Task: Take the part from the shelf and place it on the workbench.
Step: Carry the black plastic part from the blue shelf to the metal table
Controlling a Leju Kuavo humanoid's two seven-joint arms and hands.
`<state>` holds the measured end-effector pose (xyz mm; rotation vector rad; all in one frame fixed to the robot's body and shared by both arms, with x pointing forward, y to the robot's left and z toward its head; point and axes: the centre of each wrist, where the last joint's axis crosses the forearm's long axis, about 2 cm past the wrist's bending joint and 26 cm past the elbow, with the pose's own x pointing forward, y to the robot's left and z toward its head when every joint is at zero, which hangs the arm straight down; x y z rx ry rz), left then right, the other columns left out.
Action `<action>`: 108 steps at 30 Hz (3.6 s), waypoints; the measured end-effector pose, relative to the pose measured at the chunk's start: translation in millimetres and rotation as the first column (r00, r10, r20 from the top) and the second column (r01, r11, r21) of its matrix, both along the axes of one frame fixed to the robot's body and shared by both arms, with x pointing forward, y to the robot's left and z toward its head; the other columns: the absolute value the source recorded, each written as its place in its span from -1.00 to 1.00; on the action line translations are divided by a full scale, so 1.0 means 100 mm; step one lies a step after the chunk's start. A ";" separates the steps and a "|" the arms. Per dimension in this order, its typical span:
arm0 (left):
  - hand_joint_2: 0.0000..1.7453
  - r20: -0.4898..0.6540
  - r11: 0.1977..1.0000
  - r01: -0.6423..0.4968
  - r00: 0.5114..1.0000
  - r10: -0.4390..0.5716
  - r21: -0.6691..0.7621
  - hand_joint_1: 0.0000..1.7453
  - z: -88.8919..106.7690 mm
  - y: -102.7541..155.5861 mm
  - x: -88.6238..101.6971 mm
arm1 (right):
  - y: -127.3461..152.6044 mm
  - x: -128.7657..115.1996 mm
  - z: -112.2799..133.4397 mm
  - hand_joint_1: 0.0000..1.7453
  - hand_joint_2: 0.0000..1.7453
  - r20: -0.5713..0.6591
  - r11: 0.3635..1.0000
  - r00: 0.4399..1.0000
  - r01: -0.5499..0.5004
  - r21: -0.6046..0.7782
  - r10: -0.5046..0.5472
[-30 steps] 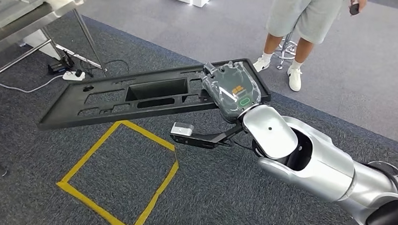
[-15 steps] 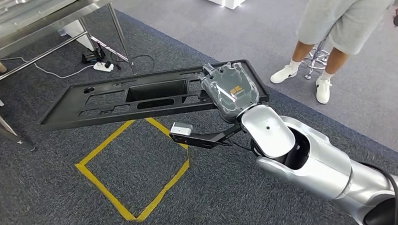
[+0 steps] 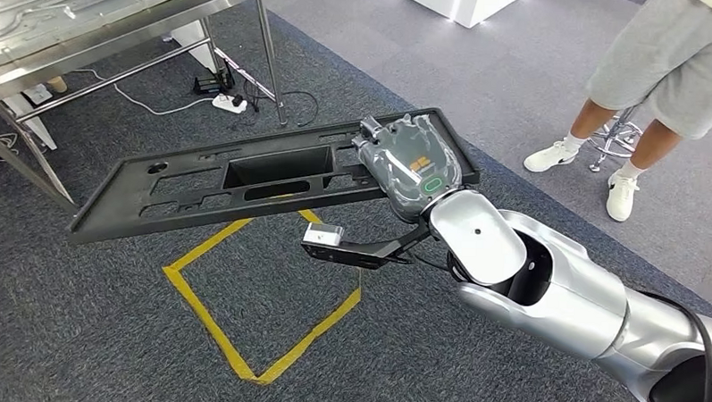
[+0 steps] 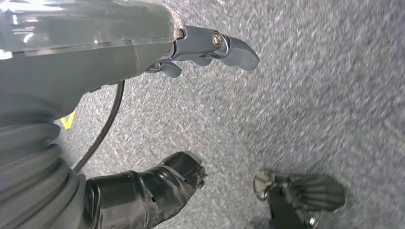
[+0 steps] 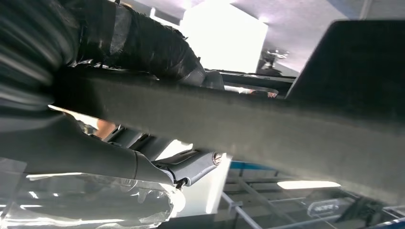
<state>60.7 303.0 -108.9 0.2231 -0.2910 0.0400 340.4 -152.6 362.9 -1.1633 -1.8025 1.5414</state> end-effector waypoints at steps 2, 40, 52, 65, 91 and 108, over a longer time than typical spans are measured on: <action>1.00 -0.001 1.000 -0.003 1.000 0.003 -0.001 -1.00 0.00 0.00 0.01 | 0.00 0.00 -0.02 1.00 1.00 -0.004 1.000 1.000 0.000 -0.001 0.000; 1.00 -0.035 0.999 -0.033 0.999 0.034 0.024 -1.00 0.00 0.03 0.00 | -0.01 -0.01 -0.04 1.00 1.00 -0.008 1.000 1.000 -0.018 0.007 0.018; 1.00 -0.046 0.999 -0.021 0.999 0.023 0.036 -1.00 0.00 0.02 -0.02 | 0.00 -0.01 -0.03 1.00 1.00 -0.005 1.000 1.000 -0.018 0.006 0.018; 1.00 -0.043 0.999 -0.016 0.999 0.017 0.044 -1.00 0.00 0.03 -0.01 | 0.00 -0.01 -0.06 1.00 1.00 -0.014 1.000 1.000 -0.017 0.006 0.017; 1.00 -0.033 0.999 0.001 0.999 0.000 0.046 -1.00 0.01 0.14 0.00 | 0.32 0.12 -0.05 1.00 1.00 0.023 0.998 0.998 -0.061 0.031 0.060; 1.00 -0.029 0.998 0.001 1.000 0.001 0.070 -1.00 0.00 0.09 -0.01 | 0.20 0.04 -0.12 1.00 1.00 -0.011 1.000 1.000 -0.028 0.014 0.028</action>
